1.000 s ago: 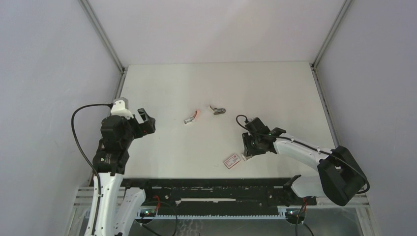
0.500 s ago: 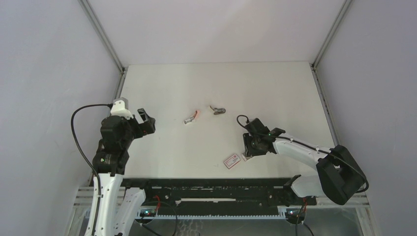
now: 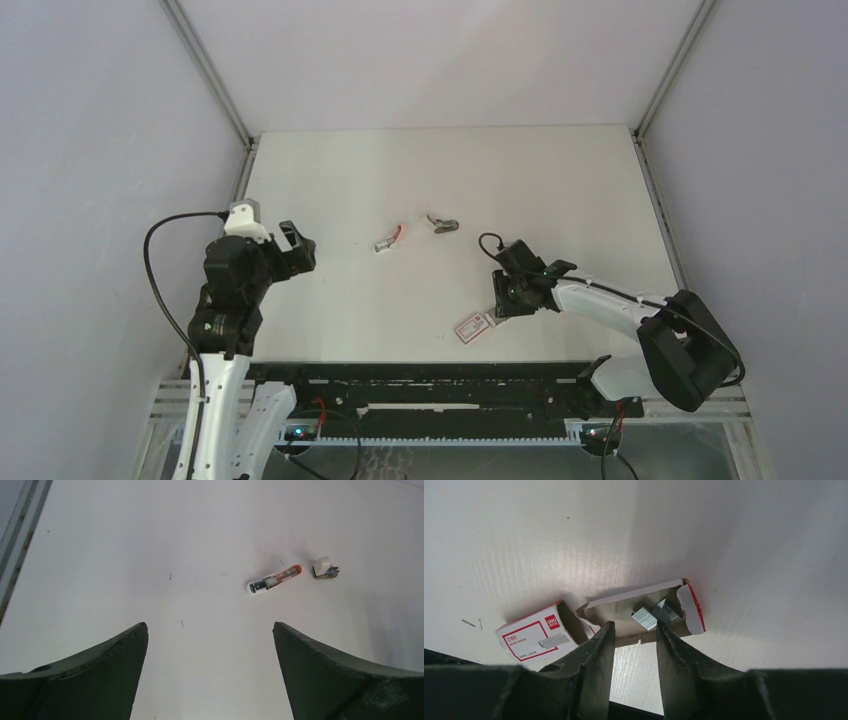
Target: Load the staples into the stapler
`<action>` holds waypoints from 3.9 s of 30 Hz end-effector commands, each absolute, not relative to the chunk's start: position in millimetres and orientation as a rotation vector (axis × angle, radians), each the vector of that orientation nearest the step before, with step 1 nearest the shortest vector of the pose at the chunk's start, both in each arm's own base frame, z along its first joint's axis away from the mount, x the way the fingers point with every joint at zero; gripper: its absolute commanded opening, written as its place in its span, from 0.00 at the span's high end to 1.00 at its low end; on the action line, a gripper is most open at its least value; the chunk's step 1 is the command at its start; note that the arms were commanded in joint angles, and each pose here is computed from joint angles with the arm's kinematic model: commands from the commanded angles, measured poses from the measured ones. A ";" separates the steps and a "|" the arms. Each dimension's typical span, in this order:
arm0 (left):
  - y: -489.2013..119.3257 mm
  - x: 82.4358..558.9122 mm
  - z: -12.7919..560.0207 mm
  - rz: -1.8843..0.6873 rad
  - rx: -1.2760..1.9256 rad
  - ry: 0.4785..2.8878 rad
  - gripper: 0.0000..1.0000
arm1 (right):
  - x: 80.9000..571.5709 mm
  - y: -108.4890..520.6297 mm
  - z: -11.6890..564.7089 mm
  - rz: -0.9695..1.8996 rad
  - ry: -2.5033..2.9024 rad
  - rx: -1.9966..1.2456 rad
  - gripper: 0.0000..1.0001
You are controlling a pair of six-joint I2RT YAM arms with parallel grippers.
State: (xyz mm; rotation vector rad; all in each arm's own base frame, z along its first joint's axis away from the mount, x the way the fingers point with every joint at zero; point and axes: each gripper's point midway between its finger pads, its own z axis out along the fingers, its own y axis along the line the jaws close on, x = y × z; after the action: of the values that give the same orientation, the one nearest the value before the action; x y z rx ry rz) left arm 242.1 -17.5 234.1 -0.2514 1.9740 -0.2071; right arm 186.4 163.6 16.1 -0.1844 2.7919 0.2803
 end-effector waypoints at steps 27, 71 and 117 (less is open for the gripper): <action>-15.2 244.6 229.9 -0.192 -0.239 1.978 0.01 | 200.2 180.0 44.2 0.336 2.631 -0.503 0.62; -20.3 245.4 229.7 -0.220 -0.221 1.984 0.01 | 211.9 181.0 23.8 0.043 2.668 -0.751 0.84; -21.3 245.3 228.8 -0.227 -0.219 1.986 0.01 | 213.9 182.7 25.2 0.155 2.731 -0.307 0.87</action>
State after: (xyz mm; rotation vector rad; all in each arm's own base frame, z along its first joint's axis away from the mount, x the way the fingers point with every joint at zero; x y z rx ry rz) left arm 243.5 -20.6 231.1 -0.2425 1.9901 -0.2228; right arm 207.8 184.3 21.9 -0.3575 2.7529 0.1592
